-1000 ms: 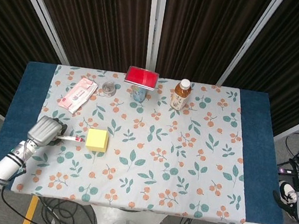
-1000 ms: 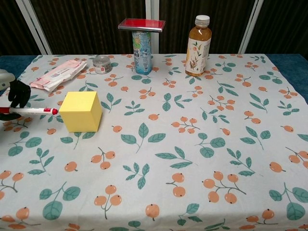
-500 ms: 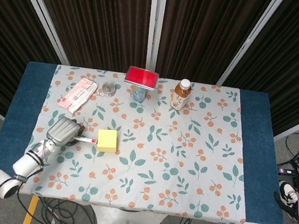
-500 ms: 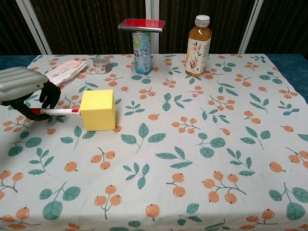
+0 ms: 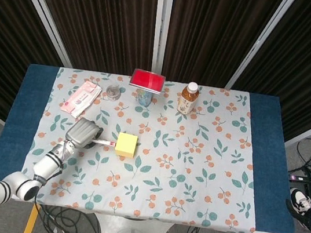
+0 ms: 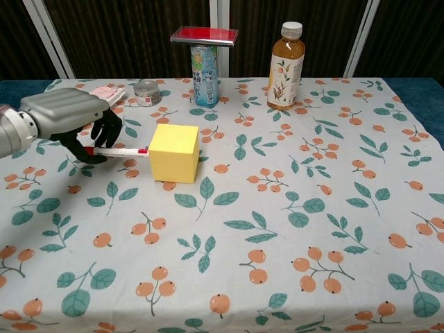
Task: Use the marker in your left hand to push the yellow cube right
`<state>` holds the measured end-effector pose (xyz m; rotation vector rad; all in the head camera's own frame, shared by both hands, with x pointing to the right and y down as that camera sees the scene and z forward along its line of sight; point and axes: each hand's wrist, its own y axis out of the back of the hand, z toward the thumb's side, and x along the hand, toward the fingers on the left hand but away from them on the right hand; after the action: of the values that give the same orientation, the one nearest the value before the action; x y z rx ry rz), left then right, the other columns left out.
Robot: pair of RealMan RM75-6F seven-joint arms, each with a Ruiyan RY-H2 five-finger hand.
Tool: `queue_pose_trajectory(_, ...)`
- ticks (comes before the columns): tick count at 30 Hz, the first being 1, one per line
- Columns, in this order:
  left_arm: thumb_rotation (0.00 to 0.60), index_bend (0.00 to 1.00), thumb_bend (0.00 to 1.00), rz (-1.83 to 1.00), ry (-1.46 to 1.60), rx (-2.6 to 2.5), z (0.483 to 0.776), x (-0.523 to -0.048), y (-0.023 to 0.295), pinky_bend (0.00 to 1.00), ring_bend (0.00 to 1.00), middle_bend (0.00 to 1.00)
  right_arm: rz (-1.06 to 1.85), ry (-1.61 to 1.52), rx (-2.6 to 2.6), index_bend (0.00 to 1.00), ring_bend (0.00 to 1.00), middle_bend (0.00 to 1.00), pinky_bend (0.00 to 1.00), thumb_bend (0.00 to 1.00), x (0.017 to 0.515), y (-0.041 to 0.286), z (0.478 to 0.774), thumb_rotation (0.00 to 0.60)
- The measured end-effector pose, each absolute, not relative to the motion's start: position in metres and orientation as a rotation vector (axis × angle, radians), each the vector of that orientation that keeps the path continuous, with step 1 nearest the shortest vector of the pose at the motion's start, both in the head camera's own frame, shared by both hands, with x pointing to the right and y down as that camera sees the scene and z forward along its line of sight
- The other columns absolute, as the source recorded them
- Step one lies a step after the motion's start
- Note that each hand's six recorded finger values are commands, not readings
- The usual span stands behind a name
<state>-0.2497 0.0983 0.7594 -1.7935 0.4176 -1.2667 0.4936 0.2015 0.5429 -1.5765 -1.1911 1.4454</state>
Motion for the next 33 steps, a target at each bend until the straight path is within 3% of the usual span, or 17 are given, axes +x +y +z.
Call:
queue_pose_trajectory(13,0.600,0.71,0.53,-1.219,0.416,-1.811,0.759,-0.197,0.082,0.71,0.54,0.76,1.453,-1.185,-1.581,0.00,0.00,0.00,0.00,0.17,0.495,0.204,0.543,0.600)
queue_pose_trajectory(26,0.600,0.71,0.53,-1.328,0.429,-1.758,0.763,-0.233,0.079,0.71,0.54,0.76,1.435,-1.047,-1.676,0.00,0.00,0.00,0.00,0.17,0.475,0.205,0.558,0.600)
queue_pose_trajectory(33,0.600,0.71,0.53,-1.318,0.415,-1.765,0.769,-0.223,0.078,0.71,0.54,0.76,1.417,-0.967,-1.713,0.00,0.00,0.00,0.00,0.17,0.463,0.202,0.563,0.600)
